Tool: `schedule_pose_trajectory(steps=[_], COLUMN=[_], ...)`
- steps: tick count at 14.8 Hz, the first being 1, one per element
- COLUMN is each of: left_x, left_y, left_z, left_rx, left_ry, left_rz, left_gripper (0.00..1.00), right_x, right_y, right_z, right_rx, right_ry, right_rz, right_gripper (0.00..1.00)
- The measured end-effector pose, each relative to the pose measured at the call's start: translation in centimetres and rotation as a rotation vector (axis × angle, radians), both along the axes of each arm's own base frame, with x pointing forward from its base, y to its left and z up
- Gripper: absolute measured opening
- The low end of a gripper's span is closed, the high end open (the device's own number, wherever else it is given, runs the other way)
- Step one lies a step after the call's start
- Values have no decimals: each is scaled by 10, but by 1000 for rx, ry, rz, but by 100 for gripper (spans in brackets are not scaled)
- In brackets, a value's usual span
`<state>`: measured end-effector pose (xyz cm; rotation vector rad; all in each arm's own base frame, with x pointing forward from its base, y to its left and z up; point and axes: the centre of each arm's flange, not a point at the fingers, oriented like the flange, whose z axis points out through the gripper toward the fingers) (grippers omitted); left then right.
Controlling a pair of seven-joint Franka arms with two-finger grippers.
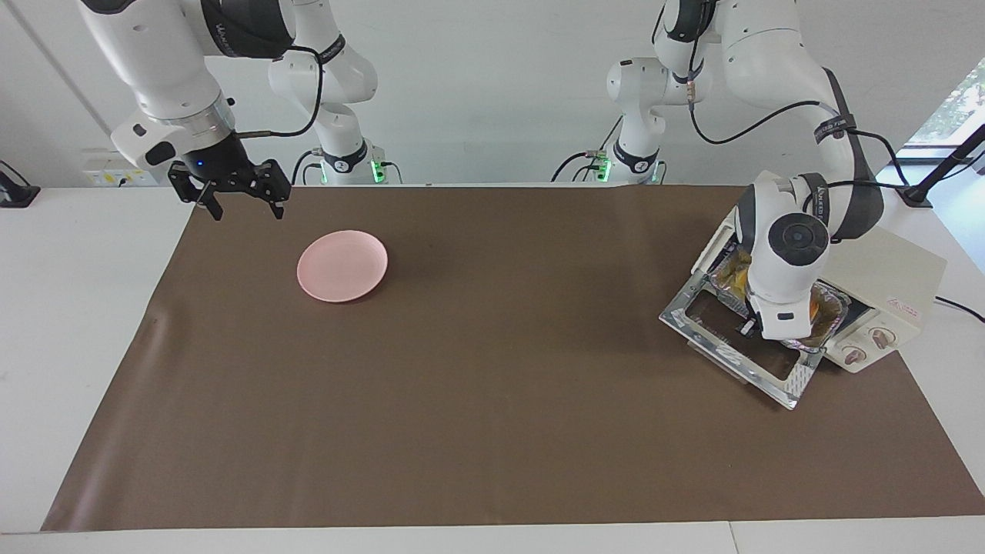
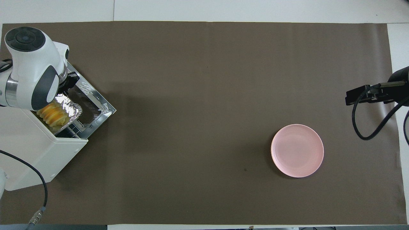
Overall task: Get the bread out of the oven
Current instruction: 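Pull the foil tray out with the left gripper toward the table center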
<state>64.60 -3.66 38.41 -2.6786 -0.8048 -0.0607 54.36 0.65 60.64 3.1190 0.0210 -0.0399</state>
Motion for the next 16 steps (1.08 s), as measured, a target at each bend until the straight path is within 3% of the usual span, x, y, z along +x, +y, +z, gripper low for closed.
schedule_pose_trajectory(steps=[2, 8, 12, 16], left_x=[12, 26, -3, -40], left_y=[-27, -188, -293, -361], left_z=[14, 8, 3, 5], left_rx=[-41, -200, -228, -237], left_ry=[-36, -49, -44, -51], left_rz=[-18, -148, -239, -279], left_gripper=[1, 1, 1, 1], right_x=[0, 0, 0, 0], right_y=[0, 0, 0, 0], right_z=[0, 0, 0, 0], right_rx=[0, 0, 0, 0], right_ry=[0, 0, 0, 0], right_rz=[0, 0, 0, 0], right_gripper=[100, 100, 100, 100])
